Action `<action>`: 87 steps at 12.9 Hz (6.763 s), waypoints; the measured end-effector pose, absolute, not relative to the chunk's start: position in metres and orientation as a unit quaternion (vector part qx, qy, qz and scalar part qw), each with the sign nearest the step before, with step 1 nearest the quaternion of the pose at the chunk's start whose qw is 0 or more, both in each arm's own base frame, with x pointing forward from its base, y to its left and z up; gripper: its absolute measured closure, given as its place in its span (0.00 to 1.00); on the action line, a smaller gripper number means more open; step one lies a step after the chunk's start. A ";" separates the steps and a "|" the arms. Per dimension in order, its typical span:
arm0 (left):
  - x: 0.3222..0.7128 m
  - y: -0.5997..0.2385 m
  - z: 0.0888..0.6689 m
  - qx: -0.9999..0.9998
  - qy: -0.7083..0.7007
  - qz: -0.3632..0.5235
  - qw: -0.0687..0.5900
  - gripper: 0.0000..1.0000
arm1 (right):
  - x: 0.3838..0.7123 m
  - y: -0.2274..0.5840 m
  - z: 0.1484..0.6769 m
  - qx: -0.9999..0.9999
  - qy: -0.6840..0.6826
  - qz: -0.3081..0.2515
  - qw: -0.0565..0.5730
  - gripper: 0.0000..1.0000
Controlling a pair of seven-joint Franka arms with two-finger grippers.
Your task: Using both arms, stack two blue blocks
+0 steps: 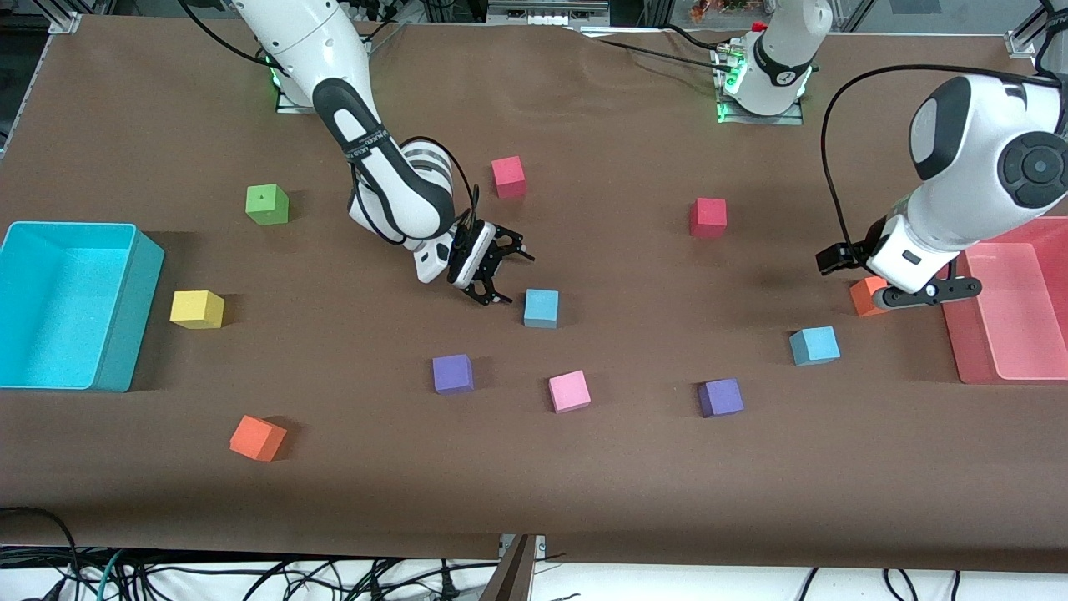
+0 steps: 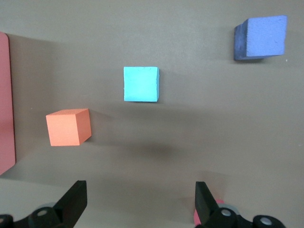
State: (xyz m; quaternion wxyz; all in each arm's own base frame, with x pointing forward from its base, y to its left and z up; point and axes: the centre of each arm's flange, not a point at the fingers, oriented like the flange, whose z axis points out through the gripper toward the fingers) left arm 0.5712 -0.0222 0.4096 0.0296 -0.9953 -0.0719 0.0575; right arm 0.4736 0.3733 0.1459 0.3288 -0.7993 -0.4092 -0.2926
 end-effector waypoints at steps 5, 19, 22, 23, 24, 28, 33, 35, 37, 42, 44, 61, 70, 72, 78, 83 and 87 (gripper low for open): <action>0.601 0.000 0.324 -0.998 -0.050 0.033 0.017 0.00 | 0.484 0.385 0.143 -0.793 -0.412 -0.303 0.332 0.00; 0.615 0.019 0.207 -1.000 -0.021 0.015 0.012 0.00 | 0.492 0.380 0.144 -0.790 -0.426 -0.314 0.309 0.00; 0.615 0.021 0.204 -1.000 -0.021 0.017 0.013 0.07 | 0.494 0.380 0.142 -0.791 -0.425 -0.315 0.308 0.00; 0.615 0.021 0.204 -1.000 -0.021 0.016 0.013 0.16 | 0.496 0.381 0.141 -0.790 -0.424 -0.316 0.309 0.00; 0.615 0.021 0.204 -1.000 -0.021 0.016 0.013 0.29 | 0.498 0.383 0.140 -0.790 -0.423 -0.317 0.309 0.00; 0.619 0.020 0.215 -1.000 -0.020 0.008 0.014 0.43 | 0.500 0.384 0.136 -0.791 -0.423 -0.317 0.309 0.00; 0.612 -0.025 0.328 -0.999 0.014 0.044 0.019 0.43 | 0.498 0.387 0.133 -0.790 -0.426 -0.315 0.309 0.00; 0.598 -0.091 0.380 -0.997 0.061 0.046 0.020 0.43 | 0.498 0.387 0.134 -0.789 -0.427 -0.316 0.309 0.00; 0.583 -0.159 0.402 -0.996 0.071 0.046 -0.013 0.43 | 0.498 0.387 0.134 -0.789 -0.427 -0.316 0.309 0.00; 0.549 -0.316 0.399 -0.997 0.024 0.061 -0.050 0.43 | 0.498 0.387 0.134 -0.789 -0.427 -0.316 0.309 0.00; 0.538 -0.378 0.384 -0.996 0.029 0.066 -0.053 0.43 | 0.498 0.387 0.134 -0.789 -0.428 -0.316 0.309 0.00; 0.555 -0.481 0.282 -0.997 0.010 0.035 -0.067 0.43 | 0.498 0.387 0.134 -0.786 -0.432 -0.318 0.307 0.00; 0.550 -0.488 0.271 -0.997 0.012 0.033 -0.062 0.47 | 0.498 0.387 0.134 -0.786 -0.433 -0.318 0.306 0.00; 0.550 -0.488 0.271 -0.997 0.012 0.033 -0.062 0.45 | 0.498 0.387 0.134 -0.786 -0.433 -0.318 0.306 0.00; 0.552 -0.486 0.266 -0.998 0.010 0.033 -0.058 0.00 | 0.498 0.387 0.134 -0.785 -0.434 -0.319 0.306 0.00; 0.559 -0.485 0.281 -0.998 0.008 0.020 -0.063 0.00 | 0.498 0.387 0.133 -0.785 -0.435 -0.319 0.305 0.00; 0.559 -0.476 0.321 -0.998 0.007 0.026 -0.057 0.00 | 0.487 0.378 0.129 -0.790 -0.438 -0.307 0.299 0.00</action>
